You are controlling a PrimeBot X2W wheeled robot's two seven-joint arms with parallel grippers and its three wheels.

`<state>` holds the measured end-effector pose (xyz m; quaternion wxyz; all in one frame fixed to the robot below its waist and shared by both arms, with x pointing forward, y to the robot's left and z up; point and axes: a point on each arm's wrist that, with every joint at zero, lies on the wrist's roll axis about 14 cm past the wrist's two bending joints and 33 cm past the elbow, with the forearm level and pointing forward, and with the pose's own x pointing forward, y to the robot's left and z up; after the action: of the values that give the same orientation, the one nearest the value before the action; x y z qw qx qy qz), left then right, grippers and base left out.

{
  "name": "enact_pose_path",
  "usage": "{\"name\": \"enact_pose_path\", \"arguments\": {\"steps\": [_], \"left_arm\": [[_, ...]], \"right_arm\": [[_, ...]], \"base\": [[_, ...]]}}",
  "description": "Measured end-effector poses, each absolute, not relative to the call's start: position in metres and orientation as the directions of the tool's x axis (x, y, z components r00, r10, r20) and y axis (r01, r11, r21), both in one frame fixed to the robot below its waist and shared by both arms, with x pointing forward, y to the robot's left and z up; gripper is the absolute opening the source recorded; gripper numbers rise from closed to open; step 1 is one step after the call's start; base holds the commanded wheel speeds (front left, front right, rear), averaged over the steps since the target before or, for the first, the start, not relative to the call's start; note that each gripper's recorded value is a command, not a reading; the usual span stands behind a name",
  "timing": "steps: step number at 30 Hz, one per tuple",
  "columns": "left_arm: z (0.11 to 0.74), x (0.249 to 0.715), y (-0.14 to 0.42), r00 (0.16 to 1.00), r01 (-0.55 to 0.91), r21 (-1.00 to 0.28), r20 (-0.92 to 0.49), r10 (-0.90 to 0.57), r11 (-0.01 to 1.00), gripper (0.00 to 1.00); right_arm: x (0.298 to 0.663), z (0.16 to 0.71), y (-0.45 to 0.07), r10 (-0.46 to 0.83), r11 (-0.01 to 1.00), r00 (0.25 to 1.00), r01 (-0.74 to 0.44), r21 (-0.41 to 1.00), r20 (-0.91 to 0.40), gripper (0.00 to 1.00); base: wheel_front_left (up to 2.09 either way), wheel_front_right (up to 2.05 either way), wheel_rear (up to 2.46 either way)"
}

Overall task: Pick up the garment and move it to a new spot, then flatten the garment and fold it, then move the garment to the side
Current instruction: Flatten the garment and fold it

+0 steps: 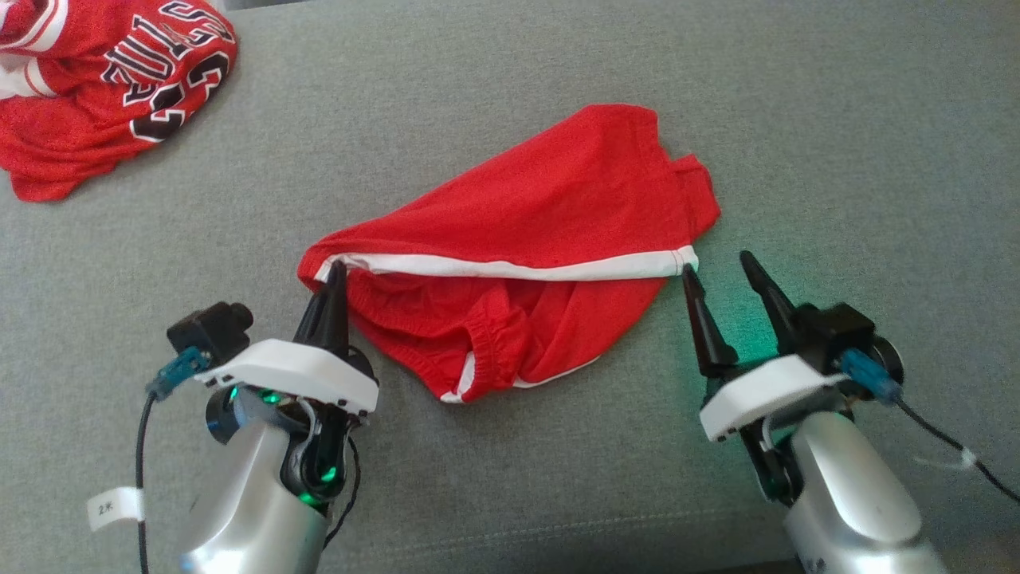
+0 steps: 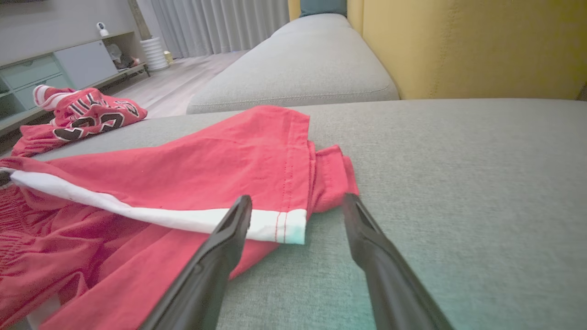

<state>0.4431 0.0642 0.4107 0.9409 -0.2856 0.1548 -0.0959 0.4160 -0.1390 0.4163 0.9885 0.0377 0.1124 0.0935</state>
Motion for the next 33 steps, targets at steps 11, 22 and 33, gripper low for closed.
{"name": "enact_pose_path", "arguments": {"steps": [11,22,33], "left_arm": [[0.406,0.44,0.07,0.934,0.076,-0.562,-0.25,-0.257,0.823,0.0],[0.405,0.44,0.071,0.934,0.07,-0.56,-0.255,-0.252,0.826,0.0],[0.408,0.438,0.07,0.936,0.081,-0.556,-0.244,-0.256,0.827,0.0]], "right_arm": [[0.422,0.389,-0.121,0.257,0.966,0.913,-0.245,0.076,-0.318,1.0],[0.429,0.387,-0.109,0.296,0.955,0.894,-0.285,0.083,-0.335,1.0],[0.427,0.386,-0.104,0.312,0.95,0.885,-0.3,0.091,-0.346,0.62]], "base": [[0.0,0.0,0.0],[0.0,0.0,0.0],[0.0,0.0,0.0]]}}
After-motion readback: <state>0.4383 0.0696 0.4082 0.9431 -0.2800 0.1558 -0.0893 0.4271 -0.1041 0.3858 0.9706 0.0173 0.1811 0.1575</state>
